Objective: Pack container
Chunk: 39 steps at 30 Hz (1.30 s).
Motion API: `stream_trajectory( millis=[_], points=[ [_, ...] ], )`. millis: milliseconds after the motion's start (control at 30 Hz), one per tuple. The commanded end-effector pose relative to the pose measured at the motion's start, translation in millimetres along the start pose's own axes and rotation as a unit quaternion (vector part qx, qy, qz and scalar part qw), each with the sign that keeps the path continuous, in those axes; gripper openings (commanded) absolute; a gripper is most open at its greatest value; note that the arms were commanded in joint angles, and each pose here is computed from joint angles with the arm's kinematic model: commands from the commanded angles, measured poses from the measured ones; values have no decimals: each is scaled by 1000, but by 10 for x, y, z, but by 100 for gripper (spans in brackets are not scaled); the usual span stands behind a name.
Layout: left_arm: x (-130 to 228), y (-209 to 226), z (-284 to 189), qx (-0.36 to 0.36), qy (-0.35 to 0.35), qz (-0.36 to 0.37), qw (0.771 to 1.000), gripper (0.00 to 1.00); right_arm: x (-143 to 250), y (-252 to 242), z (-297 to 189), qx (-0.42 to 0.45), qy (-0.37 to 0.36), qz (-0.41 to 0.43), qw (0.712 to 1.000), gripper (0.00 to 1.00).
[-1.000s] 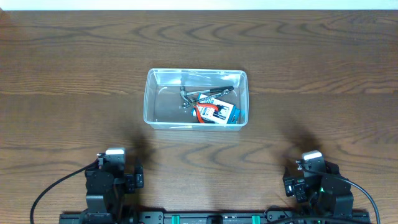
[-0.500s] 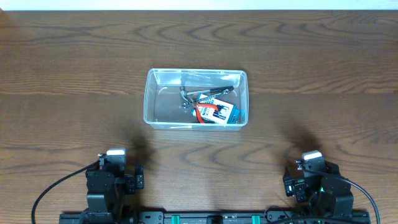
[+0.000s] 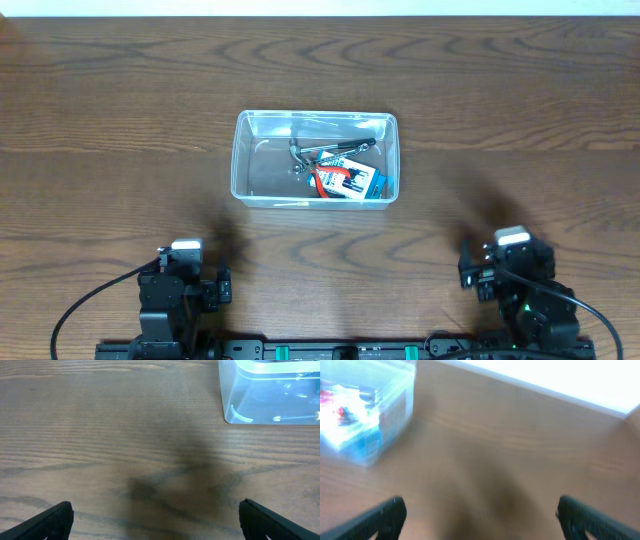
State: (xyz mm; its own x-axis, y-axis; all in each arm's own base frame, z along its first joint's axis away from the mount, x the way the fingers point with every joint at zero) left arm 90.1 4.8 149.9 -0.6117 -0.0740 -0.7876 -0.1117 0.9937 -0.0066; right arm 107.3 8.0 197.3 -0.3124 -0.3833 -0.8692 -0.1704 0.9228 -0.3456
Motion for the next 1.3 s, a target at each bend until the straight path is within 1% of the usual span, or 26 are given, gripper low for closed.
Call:
stream_trajectory(
  millis=[0,100,300,433,533,667,767,1267],
  points=[
    [9,-8,2,5,0,1,1000,98,-8,11,122,14,-41,-19,999,99],
    [9,-8,2,5,0,1,1000,98,5,25,245,29,-77,-15,996,99],
    [9,-8,2,5,0,1,1000,98,116,44,402,59,-98,-17,993,99],
    [9,-8,2,5,0,1,1000,98,158,-11,428,96,-94,-2,991,99],
    [9,-8,2,5,0,1,1000,98,182,-71,422,125,-86,40,988,99],
    [9,-8,2,5,0,1,1000,98,207,-129,417,142,-82,71,984,99],
    [9,-8,2,5,0,1,1000,98,223,-165,413,150,-82,98,980,99],
    [9,-8,2,5,0,1,1000,98,218,-153,415,146,-84,97,981,99]
  ],
)
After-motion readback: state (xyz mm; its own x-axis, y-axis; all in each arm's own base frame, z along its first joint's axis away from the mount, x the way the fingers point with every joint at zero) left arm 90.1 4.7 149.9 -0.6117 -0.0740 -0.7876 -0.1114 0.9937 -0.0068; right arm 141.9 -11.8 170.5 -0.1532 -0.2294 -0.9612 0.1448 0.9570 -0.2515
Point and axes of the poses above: each gripper's point midway between its finger pads, its own z axis out along the fingers, its own y axis along the line the jaws close on, x = y × z, the point moved 10 cm from there along -z, back along the fingers, and after that the axes turned 8 degrees about -z, right-handed, at the moved point
